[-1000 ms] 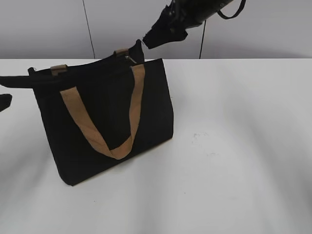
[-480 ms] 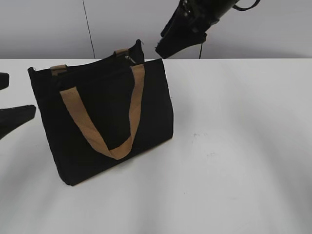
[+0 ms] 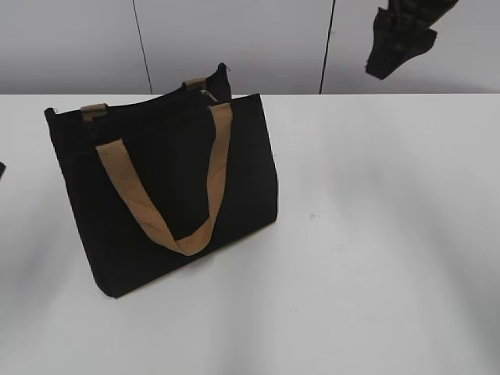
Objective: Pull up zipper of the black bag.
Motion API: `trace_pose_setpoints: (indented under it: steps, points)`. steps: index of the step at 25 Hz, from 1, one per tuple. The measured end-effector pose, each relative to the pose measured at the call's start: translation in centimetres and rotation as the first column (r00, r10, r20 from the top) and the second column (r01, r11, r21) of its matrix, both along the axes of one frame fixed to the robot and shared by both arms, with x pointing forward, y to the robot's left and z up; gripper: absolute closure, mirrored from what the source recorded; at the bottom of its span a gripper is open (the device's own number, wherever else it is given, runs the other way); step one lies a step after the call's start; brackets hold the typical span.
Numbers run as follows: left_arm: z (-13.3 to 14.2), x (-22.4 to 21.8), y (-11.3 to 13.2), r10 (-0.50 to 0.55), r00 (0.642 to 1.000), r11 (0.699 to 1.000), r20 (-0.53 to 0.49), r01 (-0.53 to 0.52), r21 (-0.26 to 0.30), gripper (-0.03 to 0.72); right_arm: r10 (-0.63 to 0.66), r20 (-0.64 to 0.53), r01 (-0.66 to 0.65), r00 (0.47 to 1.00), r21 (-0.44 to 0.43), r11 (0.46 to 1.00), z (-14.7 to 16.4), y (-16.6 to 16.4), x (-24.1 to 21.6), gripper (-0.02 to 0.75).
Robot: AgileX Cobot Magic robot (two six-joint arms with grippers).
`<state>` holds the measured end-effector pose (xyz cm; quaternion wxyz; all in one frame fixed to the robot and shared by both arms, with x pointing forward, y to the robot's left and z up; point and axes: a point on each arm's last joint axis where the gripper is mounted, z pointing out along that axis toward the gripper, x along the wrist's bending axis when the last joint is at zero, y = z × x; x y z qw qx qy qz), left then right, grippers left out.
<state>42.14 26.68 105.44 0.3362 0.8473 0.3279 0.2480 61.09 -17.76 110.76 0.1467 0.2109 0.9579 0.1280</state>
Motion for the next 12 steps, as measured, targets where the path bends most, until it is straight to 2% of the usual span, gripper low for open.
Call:
trace_pose_setpoints:
  steps: [1, 3, 6, 8, 12]
  points:
    - [0.3, 0.7, 0.6, 0.056, 0.997, 0.998, -0.045, -0.054, 0.043, 0.263, -0.069, 0.011, 0.070, 0.998, -0.019, 0.997, 0.3, -0.5, 0.0, 0.233]
    - [1.3, 2.0, 1.3, 0.212, 0.969, 0.977, -0.125, -0.211, 0.018, 0.267, -0.245, 0.024, 0.245, 0.969, -0.014, 0.969, 0.8, -1.1, -0.1, 0.233]
    - [3.1, 3.7, 2.2, 0.394, 0.894, 0.914, -0.215, -0.405, -0.010, 0.270, -0.473, 0.025, 0.472, 0.881, 0.049, 0.880, 1.8, -2.4, -0.3, 0.233]
    - [4.3, 4.5, 2.5, 0.457, 0.849, 0.880, -0.266, -0.475, -0.004, 0.270, -0.577, 0.015, 0.573, 0.816, 0.101, 0.813, 2.6, -3.9, -0.5, 0.233]
    - [6.6, 5.4, 3.0, 0.530, 0.800, 0.835, -0.281, -0.550, 0.010, 0.270, -0.698, -0.032, 0.688, 0.715, 0.212, 0.694, 4.6, -7.5, -1.2, 0.233]
